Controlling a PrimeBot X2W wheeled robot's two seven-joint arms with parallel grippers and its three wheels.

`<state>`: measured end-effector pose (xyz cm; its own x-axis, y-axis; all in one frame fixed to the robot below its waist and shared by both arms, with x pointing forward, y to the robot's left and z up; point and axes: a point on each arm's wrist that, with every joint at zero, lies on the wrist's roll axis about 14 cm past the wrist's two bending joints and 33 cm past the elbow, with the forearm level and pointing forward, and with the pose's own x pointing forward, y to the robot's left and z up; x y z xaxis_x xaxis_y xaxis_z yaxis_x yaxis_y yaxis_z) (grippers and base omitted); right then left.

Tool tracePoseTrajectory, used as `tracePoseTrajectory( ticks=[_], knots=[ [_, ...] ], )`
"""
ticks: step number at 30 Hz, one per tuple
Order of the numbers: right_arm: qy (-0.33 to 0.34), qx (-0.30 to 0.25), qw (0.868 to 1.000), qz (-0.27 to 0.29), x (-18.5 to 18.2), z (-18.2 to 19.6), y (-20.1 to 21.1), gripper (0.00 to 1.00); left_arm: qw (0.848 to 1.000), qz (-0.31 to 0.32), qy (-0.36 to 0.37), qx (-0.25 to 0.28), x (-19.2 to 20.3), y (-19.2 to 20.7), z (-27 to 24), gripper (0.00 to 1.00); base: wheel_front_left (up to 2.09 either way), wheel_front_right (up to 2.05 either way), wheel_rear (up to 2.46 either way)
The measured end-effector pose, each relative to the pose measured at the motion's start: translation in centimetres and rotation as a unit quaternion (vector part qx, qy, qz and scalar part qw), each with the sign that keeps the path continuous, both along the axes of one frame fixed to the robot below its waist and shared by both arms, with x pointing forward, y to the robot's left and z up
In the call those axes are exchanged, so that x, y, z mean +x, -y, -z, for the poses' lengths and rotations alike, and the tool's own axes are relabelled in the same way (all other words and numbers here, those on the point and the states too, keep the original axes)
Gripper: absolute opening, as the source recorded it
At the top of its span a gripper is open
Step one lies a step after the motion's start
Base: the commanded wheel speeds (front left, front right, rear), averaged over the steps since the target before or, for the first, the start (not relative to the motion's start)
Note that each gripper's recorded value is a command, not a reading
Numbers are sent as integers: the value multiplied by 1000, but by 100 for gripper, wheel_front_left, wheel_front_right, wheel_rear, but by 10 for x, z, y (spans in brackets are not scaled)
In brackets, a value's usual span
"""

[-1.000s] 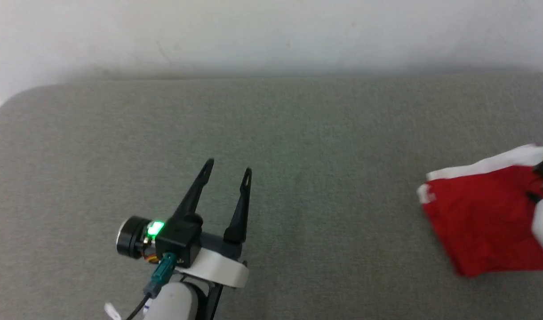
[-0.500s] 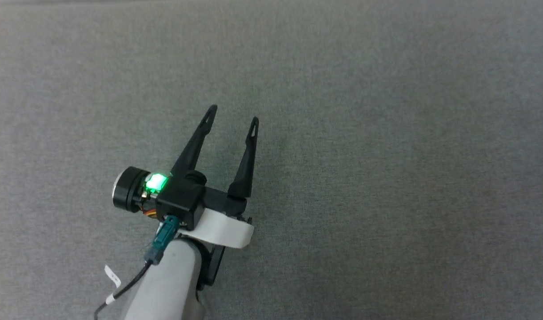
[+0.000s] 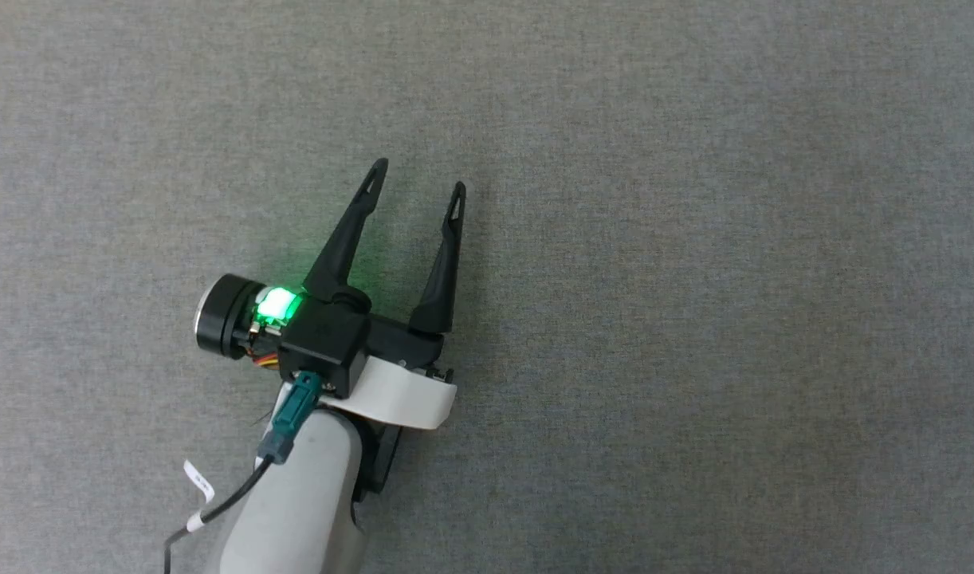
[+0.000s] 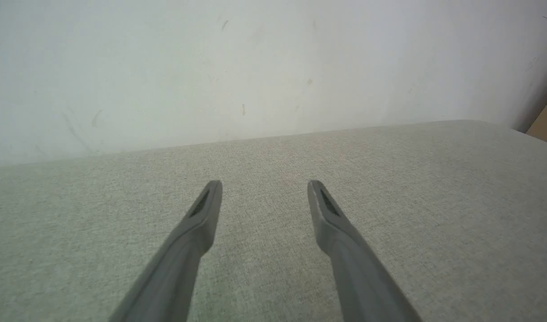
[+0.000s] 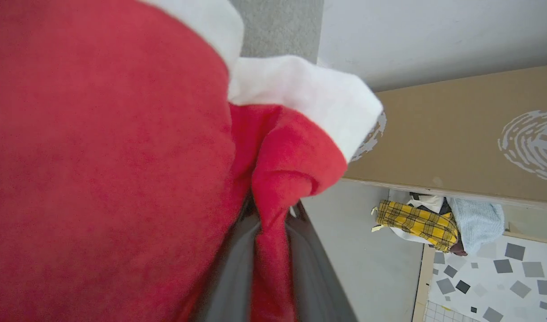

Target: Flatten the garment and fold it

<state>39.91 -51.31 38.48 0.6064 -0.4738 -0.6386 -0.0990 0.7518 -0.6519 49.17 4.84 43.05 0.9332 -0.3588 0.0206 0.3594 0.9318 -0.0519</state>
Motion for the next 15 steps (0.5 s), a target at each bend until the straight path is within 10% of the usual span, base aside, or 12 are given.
tracePoseTrajectory(
  ticks=[1,12,15],
  knots=[
    [2,-4,1000,3,0,-3,3,100,1000,-2,1,1,0,-1,-1,100,0,0,0],
    [75,-20,997,-6,12,-56,7,100,1000,-8,22,-14,-8,-1,-32,100,0,0,0],
    [192,15,980,-45,51,-99,-24,100,999,-19,25,-14,-20,-8,-42,100,0,0,0]
  ],
)
